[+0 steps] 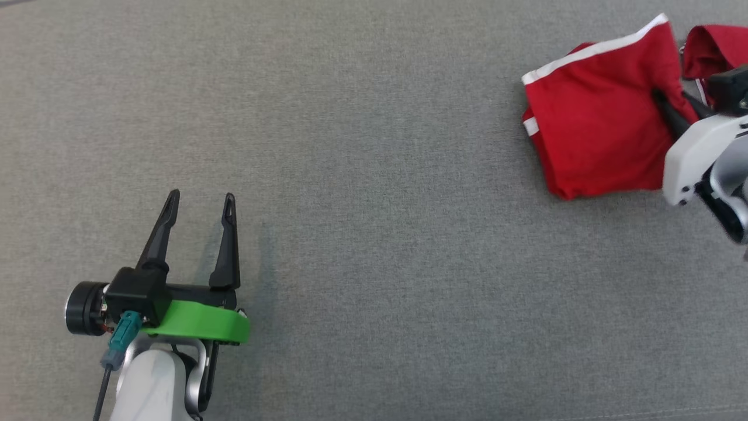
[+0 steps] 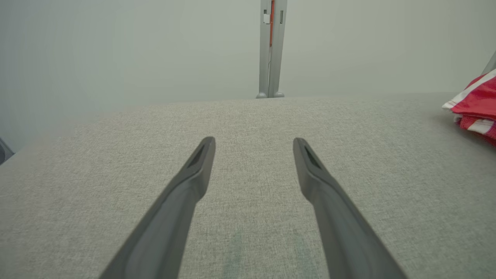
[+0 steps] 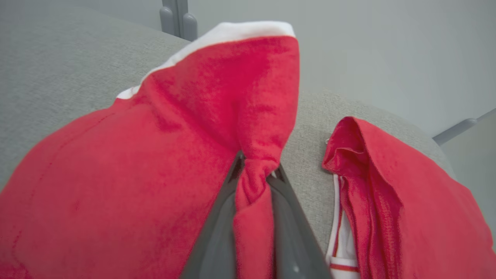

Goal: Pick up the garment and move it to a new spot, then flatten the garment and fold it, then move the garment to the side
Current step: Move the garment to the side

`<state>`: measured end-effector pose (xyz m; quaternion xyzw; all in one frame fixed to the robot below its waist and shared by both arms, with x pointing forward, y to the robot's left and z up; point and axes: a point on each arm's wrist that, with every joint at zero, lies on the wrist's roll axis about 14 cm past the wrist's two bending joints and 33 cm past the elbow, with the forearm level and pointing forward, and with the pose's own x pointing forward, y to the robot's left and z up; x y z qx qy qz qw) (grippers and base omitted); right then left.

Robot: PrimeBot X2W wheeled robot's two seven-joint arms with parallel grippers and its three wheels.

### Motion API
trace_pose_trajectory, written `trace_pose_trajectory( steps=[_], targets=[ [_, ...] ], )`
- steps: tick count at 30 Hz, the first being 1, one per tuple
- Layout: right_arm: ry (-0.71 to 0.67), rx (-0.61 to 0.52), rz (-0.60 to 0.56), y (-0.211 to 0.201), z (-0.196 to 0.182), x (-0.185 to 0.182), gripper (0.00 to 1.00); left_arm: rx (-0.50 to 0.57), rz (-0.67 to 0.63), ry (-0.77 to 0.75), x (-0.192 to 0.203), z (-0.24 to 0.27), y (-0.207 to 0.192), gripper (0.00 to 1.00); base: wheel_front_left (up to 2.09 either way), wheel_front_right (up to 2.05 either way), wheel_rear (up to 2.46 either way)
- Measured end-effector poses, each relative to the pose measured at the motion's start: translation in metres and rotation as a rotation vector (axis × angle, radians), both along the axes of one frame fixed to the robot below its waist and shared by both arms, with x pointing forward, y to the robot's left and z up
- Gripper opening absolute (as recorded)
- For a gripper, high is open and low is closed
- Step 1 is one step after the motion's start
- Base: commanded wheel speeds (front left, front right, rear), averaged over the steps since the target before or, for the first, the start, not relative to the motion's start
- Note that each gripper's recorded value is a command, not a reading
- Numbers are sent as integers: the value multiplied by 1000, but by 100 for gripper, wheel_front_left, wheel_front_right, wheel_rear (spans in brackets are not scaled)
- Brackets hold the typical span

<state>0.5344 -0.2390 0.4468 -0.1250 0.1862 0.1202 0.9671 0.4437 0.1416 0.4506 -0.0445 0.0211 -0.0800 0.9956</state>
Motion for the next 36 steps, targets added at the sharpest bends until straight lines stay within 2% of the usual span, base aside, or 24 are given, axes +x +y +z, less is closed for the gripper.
trace_pose_trajectory(
  steps=[9, 16, 26, 27, 28, 29, 30, 36],
  targets=[
    [5, -133, -164, -103, 16, 4, 0, 20, -141, 8, 34, -26, -39, 100, 0, 0, 0],
    [42, -218, -260, -158, 23, -1, 0, 23, -222, 9, 50, -44, -61, 100, 0, 0, 0],
    [80, -292, -355, -200, 28, 1, 0, -2, -281, 10, 59, -53, -82, 100, 0, 0, 0],
    [79, -298, -359, -202, 29, 2, 10, -2, -282, 9, 59, -53, -82, 100, 0, 0, 0],
    [80, -300, -368, -205, 28, 2, 34, -1, -282, 10, 59, -53, -82, 100, 0, 0, 0],
    [80, -299, -373, -206, 27, 3, 82, 0, -279, 9, 59, -53, -81, 100, 0, 0, 0],
    [80, -298, -378, -206, 26, 4, 100, 1, -278, 8, 59, -52, -81, 100, 0, 0, 0],
    [55, -305, -375, -205, 25, 7, 100, 8, -258, 15, 55, -51, -73, 100, 0, 0, 0]
  ],
)
